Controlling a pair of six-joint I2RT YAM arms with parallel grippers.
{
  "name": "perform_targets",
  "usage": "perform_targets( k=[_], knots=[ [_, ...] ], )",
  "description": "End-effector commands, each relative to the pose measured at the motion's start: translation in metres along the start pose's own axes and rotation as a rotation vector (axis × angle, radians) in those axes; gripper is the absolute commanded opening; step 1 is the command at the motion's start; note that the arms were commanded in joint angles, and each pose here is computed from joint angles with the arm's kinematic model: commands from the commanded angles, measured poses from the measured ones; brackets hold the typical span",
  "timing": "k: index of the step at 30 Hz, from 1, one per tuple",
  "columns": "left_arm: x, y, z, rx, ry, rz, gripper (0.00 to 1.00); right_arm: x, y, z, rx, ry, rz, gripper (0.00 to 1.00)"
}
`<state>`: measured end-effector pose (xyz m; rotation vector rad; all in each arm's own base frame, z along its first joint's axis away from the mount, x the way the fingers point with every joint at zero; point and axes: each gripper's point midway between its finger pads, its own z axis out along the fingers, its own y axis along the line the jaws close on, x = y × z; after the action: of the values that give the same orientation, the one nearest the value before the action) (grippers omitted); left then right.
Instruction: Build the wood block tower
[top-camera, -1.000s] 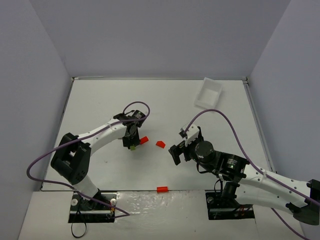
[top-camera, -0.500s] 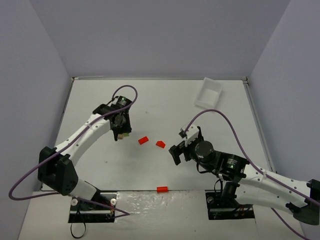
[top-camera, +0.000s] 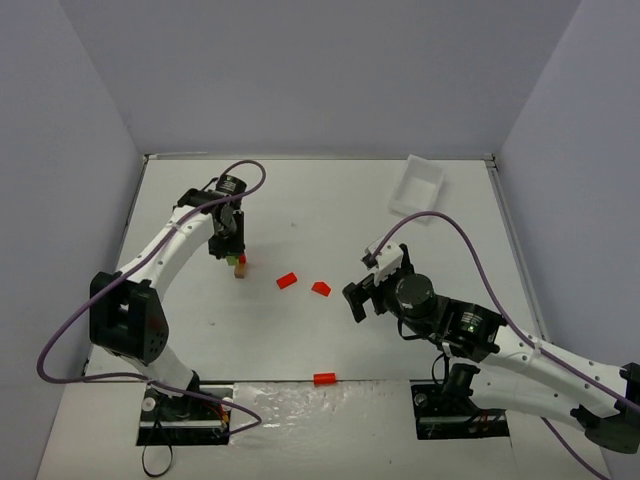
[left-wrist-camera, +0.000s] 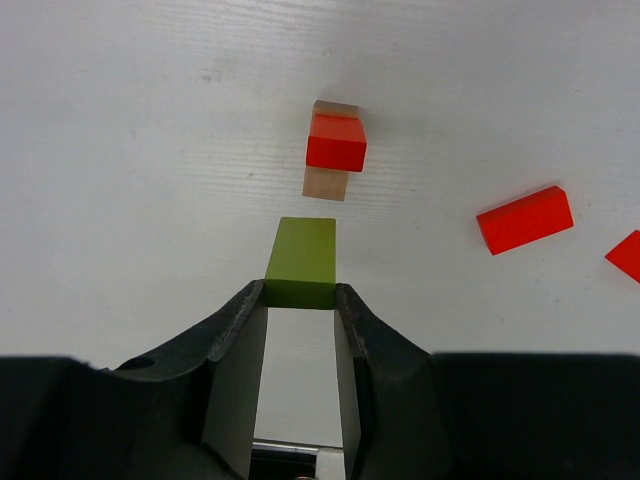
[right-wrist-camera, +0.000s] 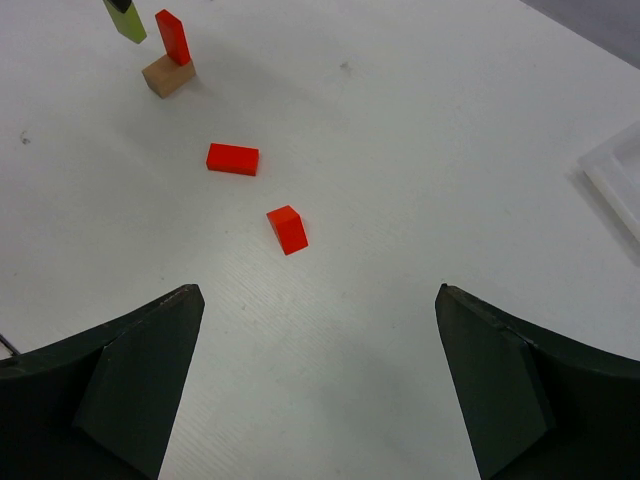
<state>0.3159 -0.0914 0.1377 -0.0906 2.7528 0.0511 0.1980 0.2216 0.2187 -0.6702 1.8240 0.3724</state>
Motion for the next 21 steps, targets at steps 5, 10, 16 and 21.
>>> perform_targets(
  k=[5,10,16,21],
  knots=[
    [-0.01,0.001,-0.001,0.023,-0.013,0.078,0.0,-0.02,-0.013,-0.003,0.053,-0.052,0.008,1.0],
    [-0.01,-0.003,0.006,0.045,-0.013,0.099,0.0,-0.017,-0.013,0.0,0.056,-0.042,0.005,1.0],
    [-0.011,-0.006,0.013,0.065,-0.017,0.091,0.0,-0.016,-0.014,0.001,0.057,-0.037,0.002,1.0],
    [-0.009,-0.004,0.021,0.064,-0.004,0.087,0.0,-0.014,-0.013,0.002,0.055,-0.032,0.0,1.0]
  ],
)
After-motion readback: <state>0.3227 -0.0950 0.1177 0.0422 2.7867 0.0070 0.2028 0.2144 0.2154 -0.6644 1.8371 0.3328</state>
